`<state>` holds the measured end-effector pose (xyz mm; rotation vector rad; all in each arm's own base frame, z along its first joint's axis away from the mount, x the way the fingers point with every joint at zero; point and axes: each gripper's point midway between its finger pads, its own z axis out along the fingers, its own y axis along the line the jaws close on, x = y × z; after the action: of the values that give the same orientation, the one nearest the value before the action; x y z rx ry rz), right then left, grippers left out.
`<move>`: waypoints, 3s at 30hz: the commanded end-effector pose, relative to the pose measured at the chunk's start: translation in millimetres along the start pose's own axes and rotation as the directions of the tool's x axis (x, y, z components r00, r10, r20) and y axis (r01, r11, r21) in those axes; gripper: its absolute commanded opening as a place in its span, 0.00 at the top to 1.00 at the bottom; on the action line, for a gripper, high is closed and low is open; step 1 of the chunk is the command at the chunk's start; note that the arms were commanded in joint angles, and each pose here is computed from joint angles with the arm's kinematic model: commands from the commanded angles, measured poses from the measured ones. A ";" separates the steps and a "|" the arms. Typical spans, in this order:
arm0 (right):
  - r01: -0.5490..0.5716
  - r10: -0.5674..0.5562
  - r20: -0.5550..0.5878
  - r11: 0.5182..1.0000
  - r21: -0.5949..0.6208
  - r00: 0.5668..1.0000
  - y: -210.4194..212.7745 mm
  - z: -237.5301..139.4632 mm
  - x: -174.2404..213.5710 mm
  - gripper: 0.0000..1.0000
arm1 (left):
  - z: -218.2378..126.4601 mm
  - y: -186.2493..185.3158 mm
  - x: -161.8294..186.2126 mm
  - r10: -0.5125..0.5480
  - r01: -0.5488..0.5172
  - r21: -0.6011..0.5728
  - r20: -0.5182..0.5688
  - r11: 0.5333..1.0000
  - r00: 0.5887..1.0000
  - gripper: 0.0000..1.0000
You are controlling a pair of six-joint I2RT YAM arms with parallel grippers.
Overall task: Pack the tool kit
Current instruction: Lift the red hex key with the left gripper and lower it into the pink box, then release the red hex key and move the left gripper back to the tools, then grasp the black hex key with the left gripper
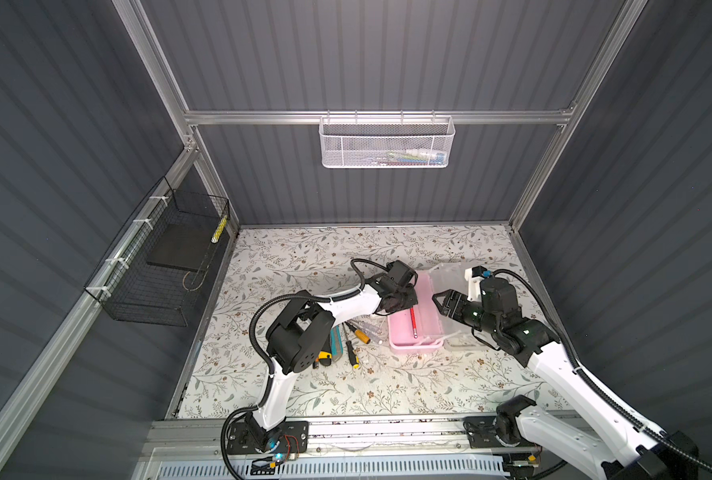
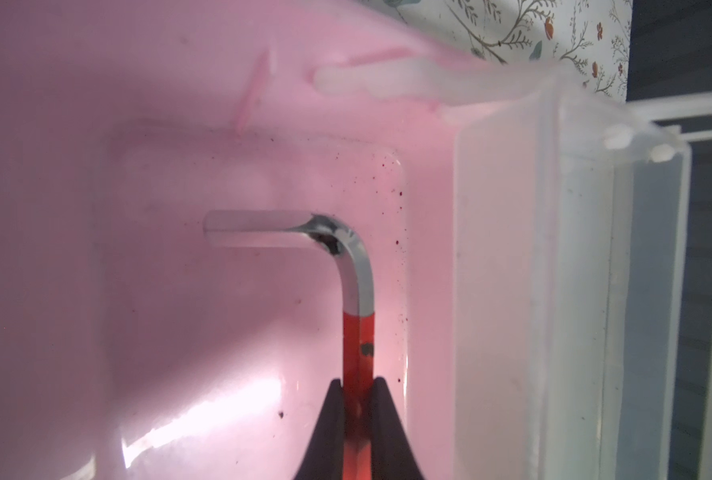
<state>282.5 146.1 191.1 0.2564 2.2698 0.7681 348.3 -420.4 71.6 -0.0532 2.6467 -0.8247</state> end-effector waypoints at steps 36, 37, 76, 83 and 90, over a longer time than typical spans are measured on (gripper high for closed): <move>0.157 -0.157 0.013 0.987 -0.020 0.988 44.9 -38.7 -23.8 0.27 | -170.4 4.4 -52.1 0.343 -0.301 -0.169 0.349 0.938 0.872 0.34; 0.174 -0.174 0.008 0.985 -0.003 0.985 45.4 -39.0 -20.2 0.28 | -177.9 13.1 -50.6 0.361 -0.307 -0.201 0.356 0.930 0.862 0.33; 0.347 -0.329 -0.179 0.935 0.078 0.927 43.7 37.2 80.7 0.28 | -195.4 263.7 -15.2 0.041 0.073 -0.498 0.213 0.864 0.976 0.63; 0.325 -0.306 -0.197 0.943 0.072 0.932 43.7 49.1 88.0 0.28 | -184.3 281.9 -13.6 0.019 0.072 -0.503 0.174 0.861 0.985 0.69; 0.306 -0.286 -0.194 0.949 0.080 0.938 37.3 50.7 92.1 0.28 | -173.1 293.6 -3.3 -0.006 0.079 -0.512 0.144 0.855 0.990 0.72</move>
<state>249.9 234.8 134.1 -0.1358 2.4513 0.5133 316.8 -83.7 53.0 -0.3166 2.6276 -0.0889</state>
